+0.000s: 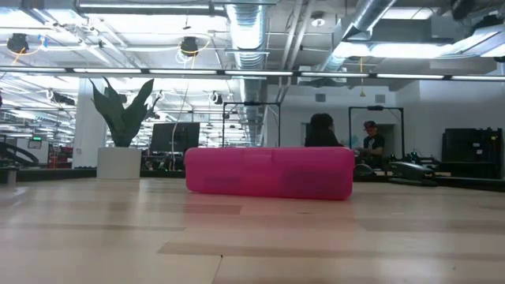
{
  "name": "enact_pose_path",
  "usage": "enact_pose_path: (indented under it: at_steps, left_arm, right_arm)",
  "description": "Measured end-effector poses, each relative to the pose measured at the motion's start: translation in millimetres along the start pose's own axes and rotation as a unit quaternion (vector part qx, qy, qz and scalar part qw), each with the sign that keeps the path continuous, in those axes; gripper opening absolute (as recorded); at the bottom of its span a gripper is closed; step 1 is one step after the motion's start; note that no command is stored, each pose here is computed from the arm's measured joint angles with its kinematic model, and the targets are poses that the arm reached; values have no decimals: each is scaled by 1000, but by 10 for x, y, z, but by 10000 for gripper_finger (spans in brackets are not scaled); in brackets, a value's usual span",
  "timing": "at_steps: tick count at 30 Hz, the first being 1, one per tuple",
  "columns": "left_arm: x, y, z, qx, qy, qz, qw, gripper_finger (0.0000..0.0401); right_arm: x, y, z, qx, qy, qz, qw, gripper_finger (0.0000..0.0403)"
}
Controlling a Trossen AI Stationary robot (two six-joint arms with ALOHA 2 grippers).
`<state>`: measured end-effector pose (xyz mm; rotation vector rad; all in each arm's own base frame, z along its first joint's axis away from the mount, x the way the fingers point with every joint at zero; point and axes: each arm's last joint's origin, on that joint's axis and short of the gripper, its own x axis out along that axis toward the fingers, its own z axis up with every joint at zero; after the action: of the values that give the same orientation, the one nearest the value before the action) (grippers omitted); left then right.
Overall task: Pack school essentials
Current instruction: Return to Home Position
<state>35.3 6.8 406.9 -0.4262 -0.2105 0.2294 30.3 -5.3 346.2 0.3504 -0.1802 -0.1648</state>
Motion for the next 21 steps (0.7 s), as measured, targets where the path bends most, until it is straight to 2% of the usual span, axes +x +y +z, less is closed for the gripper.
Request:
enact_pose_path:
  at_steps: [4, 8, 11, 14, 16, 19, 21]
  left_arm:
    - [-21, 82, -242, -14, 70, -15, 997, 0]
    - [56, 169, -587, -33, 98, -37, 994, 0]
    - [104, 242, -847, -46, 87, -64, 993, 0]
    - [133, 337, -1143, -67, 73, -95, 991, 0]
    - [123, 408, -1334, -85, 67, -118, 987, 0]
    - [130, 522, -1636, -114, 67, -129, 983, 0]
    - [127, 592, -1808, -126, 68, -132, 981, 0]
  right_arm:
    - [-129, -114, -212, 19, -27, 8, 999, 69]
    - [-20, -173, -501, 24, -15, 5, 1000, 69]
    - [90, -180, -639, 28, -13, 4, 1000, 69]
    - [180, -228, -884, 33, 0, 2, 999, 69]
    - [207, -232, -945, 47, -24, 20, 998, 69]
    - [270, -263, -1147, 48, -15, 30, 998, 69]
    - [300, -266, -1212, 57, -36, 41, 997, 69]
